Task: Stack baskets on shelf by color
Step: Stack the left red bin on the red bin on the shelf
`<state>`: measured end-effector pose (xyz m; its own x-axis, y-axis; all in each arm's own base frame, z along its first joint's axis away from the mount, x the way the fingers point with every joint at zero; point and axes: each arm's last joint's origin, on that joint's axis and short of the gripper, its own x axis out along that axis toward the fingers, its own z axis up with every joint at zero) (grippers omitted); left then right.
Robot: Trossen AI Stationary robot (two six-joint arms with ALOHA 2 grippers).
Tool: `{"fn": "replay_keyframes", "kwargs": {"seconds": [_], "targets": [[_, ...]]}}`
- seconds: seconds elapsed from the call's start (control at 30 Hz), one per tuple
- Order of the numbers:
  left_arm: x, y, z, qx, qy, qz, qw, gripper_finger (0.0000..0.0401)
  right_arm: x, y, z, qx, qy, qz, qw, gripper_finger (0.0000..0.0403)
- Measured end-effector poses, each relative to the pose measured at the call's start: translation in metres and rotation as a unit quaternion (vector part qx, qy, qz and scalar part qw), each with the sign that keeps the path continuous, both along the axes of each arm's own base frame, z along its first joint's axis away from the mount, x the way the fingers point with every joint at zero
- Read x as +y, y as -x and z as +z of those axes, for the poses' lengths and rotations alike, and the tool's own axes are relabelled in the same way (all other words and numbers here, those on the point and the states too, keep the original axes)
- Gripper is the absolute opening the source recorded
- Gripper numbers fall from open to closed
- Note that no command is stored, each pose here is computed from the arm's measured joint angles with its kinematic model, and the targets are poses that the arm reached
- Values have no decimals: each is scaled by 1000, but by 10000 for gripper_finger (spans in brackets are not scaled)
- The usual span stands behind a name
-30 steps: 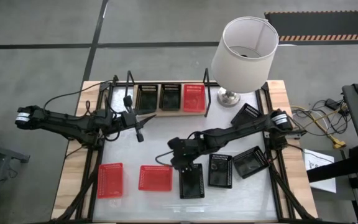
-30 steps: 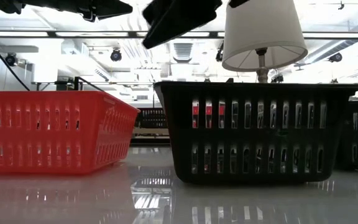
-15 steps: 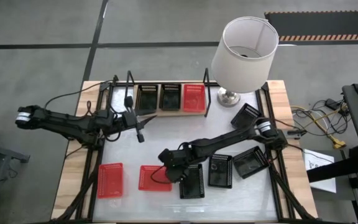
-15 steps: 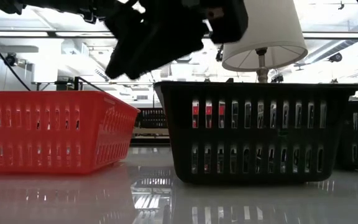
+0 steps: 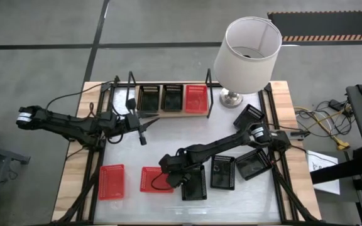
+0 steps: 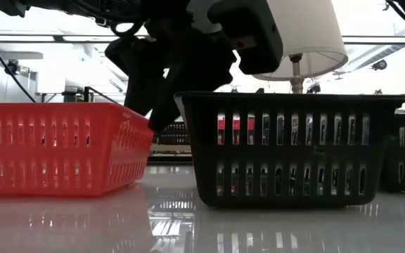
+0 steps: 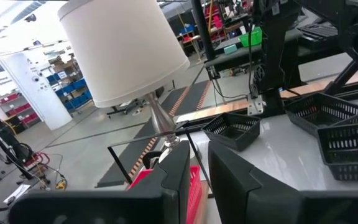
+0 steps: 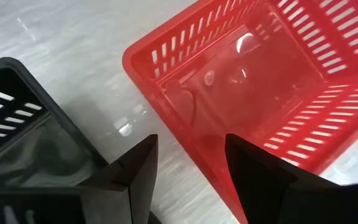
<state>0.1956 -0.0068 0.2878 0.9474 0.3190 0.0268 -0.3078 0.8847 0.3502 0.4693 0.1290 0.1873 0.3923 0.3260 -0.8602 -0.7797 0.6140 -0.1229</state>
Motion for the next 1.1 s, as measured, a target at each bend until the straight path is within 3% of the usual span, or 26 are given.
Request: {"fn": "replay_keyframes", "kwargs": {"seconds": [0.23, 0.7, 1.1], "targets": [[0, 0, 0, 1, 0, 0, 1000, 42, -3, -3, 0, -9, 2, 4, 1000, 160], [0, 0, 0, 0, 0, 0, 1000, 42, -3, -3, 0, -16, 8, 27, 999, 19], [0, 0, 0, 0, 0, -1, 1000, 42, -5, 0, 12, -28, 31, 13, 999, 10]]}}
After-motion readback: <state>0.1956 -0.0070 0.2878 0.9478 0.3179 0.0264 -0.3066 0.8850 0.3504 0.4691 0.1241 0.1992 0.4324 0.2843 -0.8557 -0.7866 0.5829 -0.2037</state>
